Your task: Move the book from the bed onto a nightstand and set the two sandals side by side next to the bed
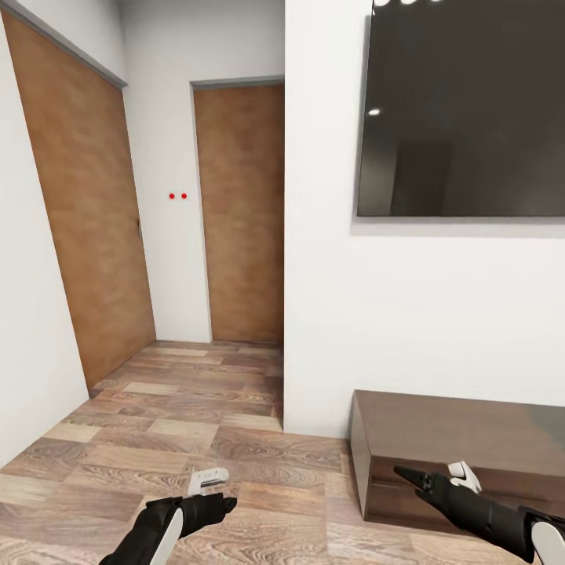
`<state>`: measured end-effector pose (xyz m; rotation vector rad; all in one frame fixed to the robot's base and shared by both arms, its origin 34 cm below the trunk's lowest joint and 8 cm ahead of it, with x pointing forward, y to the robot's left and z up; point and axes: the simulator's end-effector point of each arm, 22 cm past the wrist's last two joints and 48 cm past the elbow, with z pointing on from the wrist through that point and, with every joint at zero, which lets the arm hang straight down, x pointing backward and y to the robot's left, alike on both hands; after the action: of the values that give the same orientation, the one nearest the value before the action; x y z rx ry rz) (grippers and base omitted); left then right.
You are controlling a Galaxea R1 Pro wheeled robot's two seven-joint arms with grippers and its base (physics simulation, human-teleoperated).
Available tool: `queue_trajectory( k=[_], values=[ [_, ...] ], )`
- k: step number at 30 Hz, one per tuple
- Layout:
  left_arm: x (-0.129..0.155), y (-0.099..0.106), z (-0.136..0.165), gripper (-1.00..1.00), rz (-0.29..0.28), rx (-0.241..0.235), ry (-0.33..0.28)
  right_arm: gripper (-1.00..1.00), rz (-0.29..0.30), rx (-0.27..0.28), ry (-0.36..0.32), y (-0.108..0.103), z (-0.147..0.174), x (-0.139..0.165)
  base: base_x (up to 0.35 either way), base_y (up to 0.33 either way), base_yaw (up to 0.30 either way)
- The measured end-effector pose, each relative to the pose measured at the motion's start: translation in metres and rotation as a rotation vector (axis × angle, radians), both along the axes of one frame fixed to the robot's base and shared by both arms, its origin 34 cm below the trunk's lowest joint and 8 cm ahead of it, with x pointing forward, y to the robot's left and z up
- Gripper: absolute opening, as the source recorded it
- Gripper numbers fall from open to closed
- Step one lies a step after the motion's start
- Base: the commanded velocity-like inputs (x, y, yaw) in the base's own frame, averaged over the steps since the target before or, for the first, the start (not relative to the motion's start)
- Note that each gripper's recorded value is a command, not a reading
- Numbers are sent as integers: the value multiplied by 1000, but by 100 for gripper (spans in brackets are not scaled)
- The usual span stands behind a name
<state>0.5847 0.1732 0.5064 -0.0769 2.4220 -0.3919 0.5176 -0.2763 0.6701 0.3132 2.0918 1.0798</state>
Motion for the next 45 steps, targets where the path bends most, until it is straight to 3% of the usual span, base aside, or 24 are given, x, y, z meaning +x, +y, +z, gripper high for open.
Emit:
queue_trajectory(
  k=[45],
  values=[
    [-24, 0, -99, 100, 0, 0, -1, 100, -1, 1, -2, 0, -99, -24, 0, 0, 0]
  ],
)
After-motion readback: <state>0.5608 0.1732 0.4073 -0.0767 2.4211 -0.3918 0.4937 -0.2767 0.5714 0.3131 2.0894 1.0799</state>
